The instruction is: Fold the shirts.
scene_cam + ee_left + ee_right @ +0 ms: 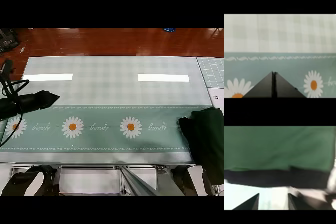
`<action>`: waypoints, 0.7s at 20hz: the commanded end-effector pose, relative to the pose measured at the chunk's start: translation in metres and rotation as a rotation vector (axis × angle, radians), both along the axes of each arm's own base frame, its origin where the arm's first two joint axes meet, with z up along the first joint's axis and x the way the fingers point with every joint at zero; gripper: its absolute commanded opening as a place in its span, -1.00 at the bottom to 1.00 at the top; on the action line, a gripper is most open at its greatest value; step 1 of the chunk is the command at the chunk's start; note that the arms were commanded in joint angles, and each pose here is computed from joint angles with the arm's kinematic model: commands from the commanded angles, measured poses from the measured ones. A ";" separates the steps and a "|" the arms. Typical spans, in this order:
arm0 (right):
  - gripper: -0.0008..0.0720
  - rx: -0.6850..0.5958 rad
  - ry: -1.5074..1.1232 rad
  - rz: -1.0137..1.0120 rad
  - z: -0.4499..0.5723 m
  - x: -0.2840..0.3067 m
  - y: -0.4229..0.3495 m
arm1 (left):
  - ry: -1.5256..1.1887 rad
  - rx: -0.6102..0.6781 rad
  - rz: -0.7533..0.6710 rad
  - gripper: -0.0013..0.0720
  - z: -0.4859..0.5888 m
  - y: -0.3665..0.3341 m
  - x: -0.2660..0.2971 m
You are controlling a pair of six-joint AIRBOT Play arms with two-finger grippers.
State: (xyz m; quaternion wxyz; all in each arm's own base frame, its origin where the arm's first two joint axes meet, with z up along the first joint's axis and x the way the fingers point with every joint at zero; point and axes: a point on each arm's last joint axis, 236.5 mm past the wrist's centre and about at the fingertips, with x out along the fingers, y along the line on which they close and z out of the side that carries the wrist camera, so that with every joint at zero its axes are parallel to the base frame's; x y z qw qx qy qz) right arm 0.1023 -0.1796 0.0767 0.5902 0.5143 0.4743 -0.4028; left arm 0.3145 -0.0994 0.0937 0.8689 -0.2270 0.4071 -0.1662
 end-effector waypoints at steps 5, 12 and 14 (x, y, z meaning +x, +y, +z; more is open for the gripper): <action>-0.92 -0.266 -0.962 0.494 0.181 0.271 0.031 | -0.273 0.001 0.031 -0.91 0.124 0.009 0.087; -0.92 -0.382 -0.647 1.425 0.097 0.331 0.285 | -0.241 0.214 -0.238 -0.91 0.136 -0.067 0.083; -0.92 -0.392 -0.387 1.504 0.023 0.323 0.299 | -0.052 0.378 -0.204 -0.91 0.038 -0.056 0.073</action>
